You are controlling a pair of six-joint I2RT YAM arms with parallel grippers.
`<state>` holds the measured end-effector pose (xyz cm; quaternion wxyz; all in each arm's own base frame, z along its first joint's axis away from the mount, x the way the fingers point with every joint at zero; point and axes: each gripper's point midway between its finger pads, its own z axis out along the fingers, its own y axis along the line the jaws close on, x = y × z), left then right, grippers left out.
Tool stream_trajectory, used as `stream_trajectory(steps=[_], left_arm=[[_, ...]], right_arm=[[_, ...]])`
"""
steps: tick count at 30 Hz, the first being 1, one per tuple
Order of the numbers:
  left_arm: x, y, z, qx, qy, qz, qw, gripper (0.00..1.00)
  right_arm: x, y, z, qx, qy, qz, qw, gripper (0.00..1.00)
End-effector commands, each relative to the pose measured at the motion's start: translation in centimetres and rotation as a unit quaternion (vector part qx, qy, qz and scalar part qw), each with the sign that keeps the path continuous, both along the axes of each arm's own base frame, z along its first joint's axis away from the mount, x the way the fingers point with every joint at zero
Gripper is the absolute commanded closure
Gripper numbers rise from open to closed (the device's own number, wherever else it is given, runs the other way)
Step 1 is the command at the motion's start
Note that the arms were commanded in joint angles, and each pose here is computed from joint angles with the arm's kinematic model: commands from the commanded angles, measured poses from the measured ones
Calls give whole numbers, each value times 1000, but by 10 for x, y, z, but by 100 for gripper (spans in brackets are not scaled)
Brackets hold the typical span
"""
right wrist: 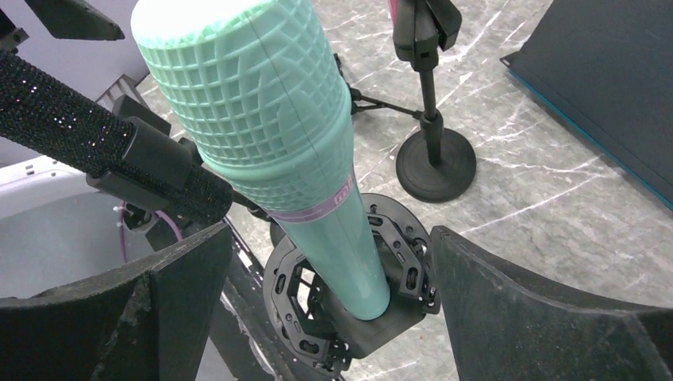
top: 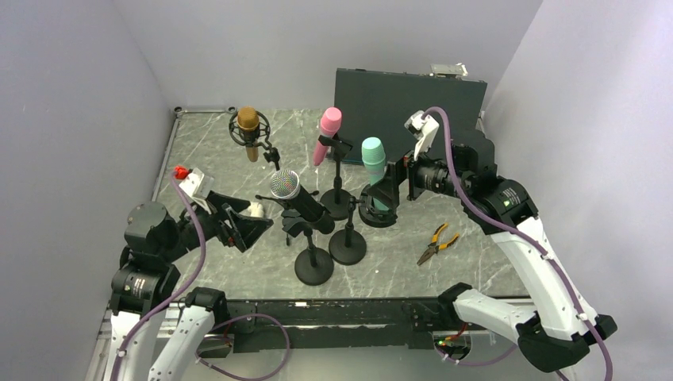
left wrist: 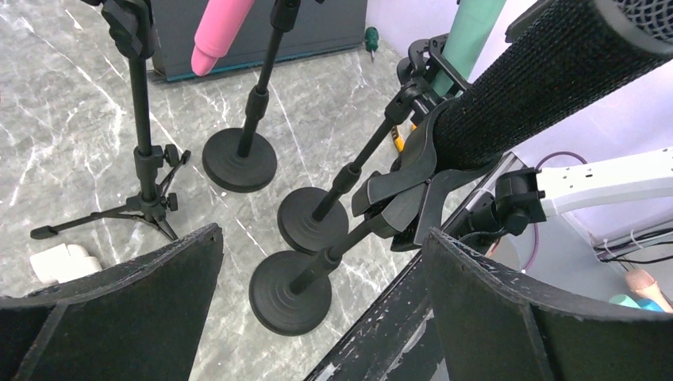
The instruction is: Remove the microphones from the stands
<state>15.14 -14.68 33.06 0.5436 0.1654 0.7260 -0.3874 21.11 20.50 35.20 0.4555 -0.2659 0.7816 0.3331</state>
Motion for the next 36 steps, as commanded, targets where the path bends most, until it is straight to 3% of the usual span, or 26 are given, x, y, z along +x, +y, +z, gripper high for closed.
stream_trajectory(steps=[1,12,22,36], left_arm=[[-6,-5,7,-2,-28,-25,999,1],[-9,-3,10,-2,-35,-19,999,1],[-6,-2,7,-3,-34,-12,999,1],[-2,4,1,11,-30,7,999,1]], right_arm=[[6,8,13,14,-44,5,999,5],[16,12,6,-10,-79,-9,997,32],[17,8,41,16,-128,-26,991,64],[23,-5,108,38,-187,-65,979,79]])
